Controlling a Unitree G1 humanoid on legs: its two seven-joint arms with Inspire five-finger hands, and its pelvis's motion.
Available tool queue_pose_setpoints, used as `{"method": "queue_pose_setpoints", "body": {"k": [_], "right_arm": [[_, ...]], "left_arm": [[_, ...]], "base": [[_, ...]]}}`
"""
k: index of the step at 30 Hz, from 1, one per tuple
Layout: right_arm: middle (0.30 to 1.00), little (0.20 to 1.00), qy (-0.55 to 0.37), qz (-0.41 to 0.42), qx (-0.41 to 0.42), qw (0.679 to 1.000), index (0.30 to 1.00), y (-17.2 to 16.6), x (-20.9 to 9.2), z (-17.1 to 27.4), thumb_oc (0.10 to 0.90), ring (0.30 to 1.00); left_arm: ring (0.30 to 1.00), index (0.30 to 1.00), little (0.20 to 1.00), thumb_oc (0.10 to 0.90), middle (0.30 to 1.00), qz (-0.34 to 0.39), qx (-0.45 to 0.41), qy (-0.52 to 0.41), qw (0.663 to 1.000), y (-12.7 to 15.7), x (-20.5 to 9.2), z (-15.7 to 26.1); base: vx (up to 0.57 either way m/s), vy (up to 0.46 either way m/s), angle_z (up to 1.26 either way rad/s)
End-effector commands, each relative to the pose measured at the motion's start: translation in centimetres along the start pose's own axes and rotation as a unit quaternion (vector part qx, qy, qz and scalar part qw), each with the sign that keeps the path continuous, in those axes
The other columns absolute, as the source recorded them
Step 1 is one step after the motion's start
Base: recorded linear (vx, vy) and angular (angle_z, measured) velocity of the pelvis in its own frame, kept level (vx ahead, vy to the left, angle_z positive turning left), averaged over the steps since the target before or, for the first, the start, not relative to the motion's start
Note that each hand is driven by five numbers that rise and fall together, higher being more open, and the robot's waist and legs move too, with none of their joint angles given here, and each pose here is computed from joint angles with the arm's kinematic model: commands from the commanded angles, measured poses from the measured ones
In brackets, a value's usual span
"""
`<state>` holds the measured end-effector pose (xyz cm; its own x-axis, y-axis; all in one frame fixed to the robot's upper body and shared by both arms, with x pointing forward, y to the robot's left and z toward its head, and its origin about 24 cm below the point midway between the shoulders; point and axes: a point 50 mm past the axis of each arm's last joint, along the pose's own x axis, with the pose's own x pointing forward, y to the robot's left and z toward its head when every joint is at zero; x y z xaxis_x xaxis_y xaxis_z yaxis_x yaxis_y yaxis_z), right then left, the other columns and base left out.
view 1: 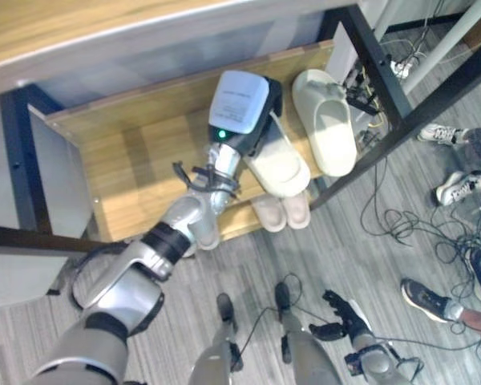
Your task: Arrange the slippers neatly on the shoe rack.
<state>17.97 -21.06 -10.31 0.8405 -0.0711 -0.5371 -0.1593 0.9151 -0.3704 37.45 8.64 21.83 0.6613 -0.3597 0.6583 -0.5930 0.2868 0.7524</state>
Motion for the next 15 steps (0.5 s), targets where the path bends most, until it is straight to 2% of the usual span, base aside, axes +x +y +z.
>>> {"method": "queue_pose_setpoints", "body": {"k": [1,15], "right_arm": [[0.9,0.9,-0.043,-0.032,-0.009,0.999,0.9,-2.5,0.0,1.2,0.8,0.9],[0.9,0.9,-0.067,-0.018,-0.017,0.997,0.9,-2.3,0.3,2.4,0.8,0.9]], "left_arm": [[0.3,0.3,0.3,0.4,0.3,0.071,-0.013,-0.037,0.997,2.8,4.5,2.5],[0.3,0.3,0.3,0.4,0.3,0.082,0.018,-0.04,0.996,4.4,6.9,2.7]], "base": [[0.0,0.0,0.0],[0.01,0.004,-0.03]]}}
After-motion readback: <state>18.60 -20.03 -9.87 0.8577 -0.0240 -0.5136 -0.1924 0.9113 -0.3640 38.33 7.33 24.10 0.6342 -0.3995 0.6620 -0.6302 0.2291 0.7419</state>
